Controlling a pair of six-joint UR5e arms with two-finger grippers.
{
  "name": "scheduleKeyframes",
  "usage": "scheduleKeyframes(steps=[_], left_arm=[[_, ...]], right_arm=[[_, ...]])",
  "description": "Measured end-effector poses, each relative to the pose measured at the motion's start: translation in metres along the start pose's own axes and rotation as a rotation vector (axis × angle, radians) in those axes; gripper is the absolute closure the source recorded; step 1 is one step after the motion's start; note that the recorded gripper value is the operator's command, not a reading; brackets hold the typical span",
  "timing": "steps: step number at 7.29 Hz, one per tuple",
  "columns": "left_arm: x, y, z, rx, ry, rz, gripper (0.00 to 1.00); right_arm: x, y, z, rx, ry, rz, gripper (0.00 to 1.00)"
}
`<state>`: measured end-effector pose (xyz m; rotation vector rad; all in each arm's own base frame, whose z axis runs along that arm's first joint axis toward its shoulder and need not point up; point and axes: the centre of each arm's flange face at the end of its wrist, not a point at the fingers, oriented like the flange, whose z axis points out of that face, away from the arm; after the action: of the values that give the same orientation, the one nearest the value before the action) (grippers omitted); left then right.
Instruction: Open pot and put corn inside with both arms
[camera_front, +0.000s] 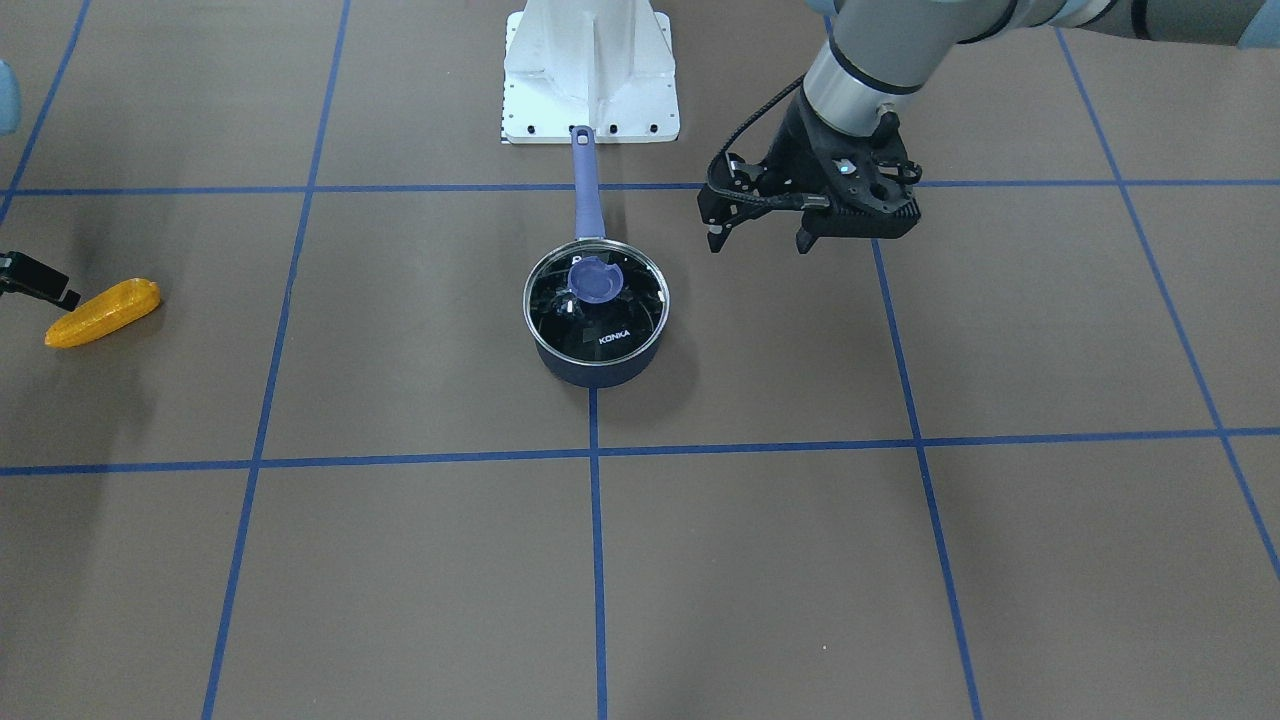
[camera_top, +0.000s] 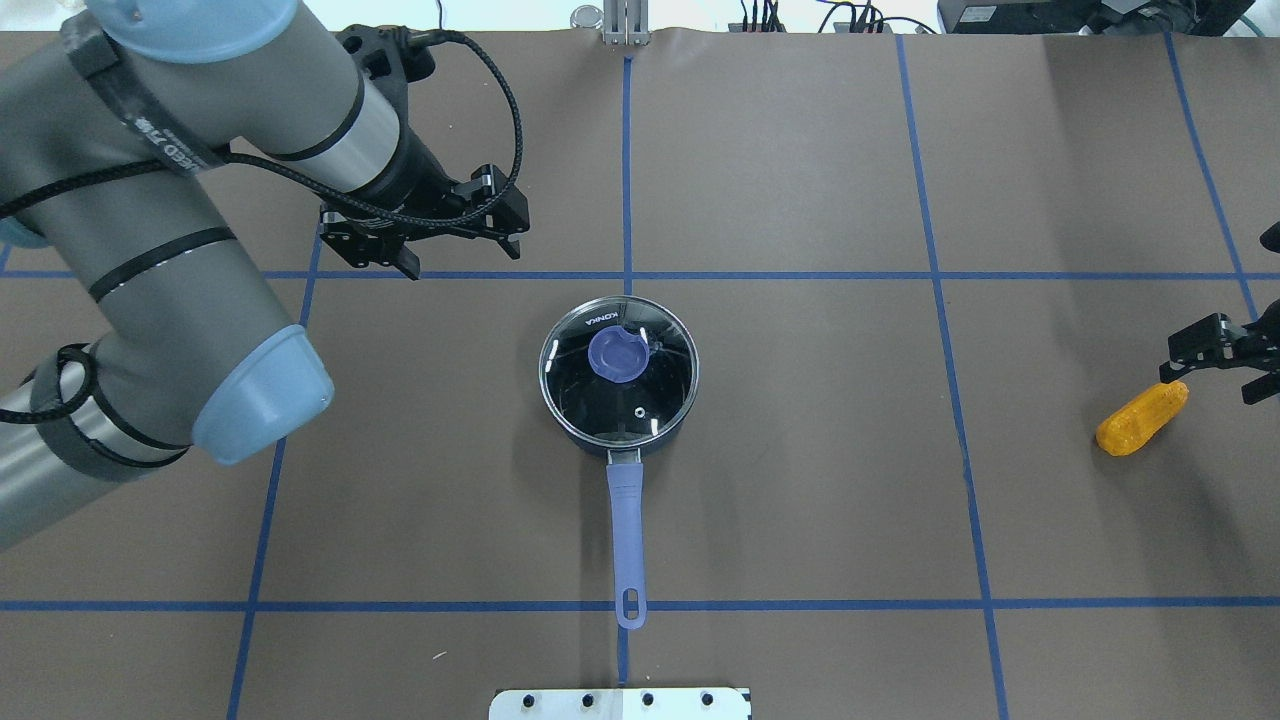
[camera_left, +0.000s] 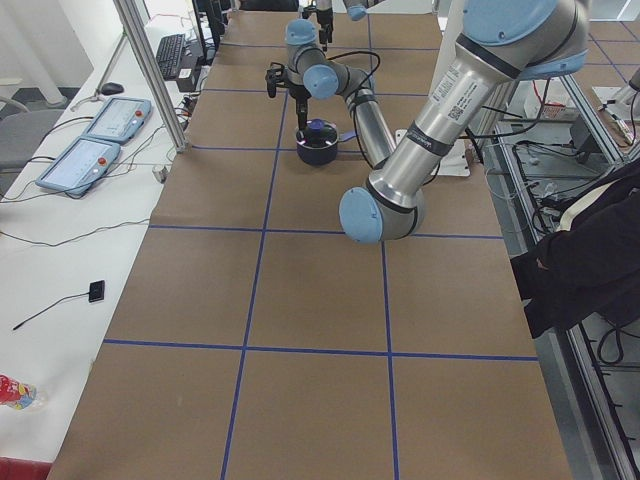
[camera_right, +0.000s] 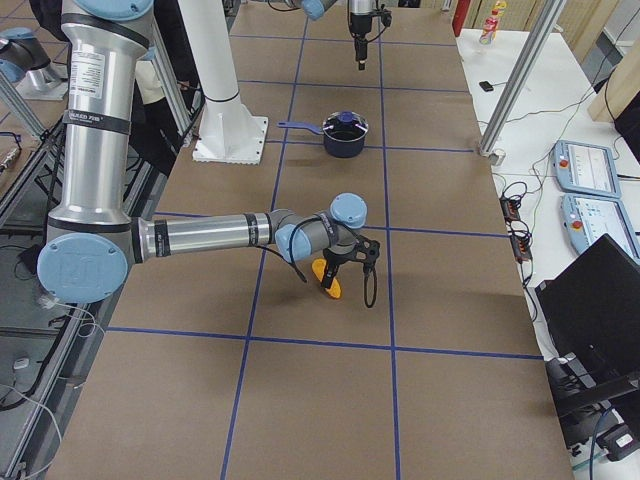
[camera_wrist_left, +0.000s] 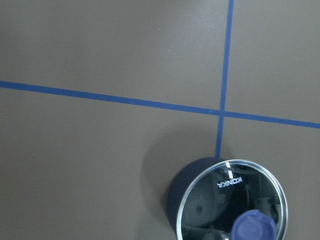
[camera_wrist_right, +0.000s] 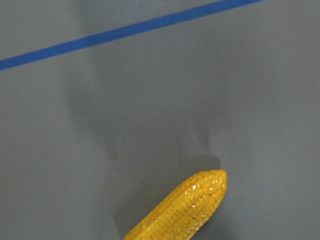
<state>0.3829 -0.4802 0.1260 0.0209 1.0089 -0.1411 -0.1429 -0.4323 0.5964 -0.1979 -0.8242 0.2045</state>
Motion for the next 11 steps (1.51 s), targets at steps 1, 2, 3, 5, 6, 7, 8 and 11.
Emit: scheduleKeyframes(steps=[1,2,3,5,6,7,8,11], left_arm=[[0.018,0.006,0.01,0.008,-0.008,-0.004,0.02],[0.034,0.013,0.022,0.014,-0.018,-0.004,0.02],[0.051,0.018,0.035,0.018,-0.031,-0.002,0.02],[0.081,0.026,0.06,0.023,-0.054,-0.003,0.02],[0.094,0.028,0.071,0.027,-0.067,-0.001,0.02],[0.103,0.029,0.08,0.027,-0.077,0.002,0.02],[0.106,0.028,0.087,0.028,-0.086,0.003,0.02],[0.109,0.027,0.105,0.038,-0.098,0.01,0.02]], right_arm=[[0.002,0.0,0.006,-0.004,0.01,0.009,0.0],[0.002,-0.004,0.011,-0.006,0.021,0.016,0.0],[0.0,-0.01,0.015,-0.005,0.025,0.019,0.0],[-0.008,-0.023,0.02,-0.004,0.026,0.039,0.0],[-0.009,-0.025,0.02,-0.004,0.024,0.045,0.0],[-0.011,-0.026,0.021,-0.004,0.023,0.053,0.0],[-0.015,-0.027,0.021,-0.004,0.022,0.063,0.0],[-0.023,-0.025,0.028,-0.012,0.027,0.083,0.0]])
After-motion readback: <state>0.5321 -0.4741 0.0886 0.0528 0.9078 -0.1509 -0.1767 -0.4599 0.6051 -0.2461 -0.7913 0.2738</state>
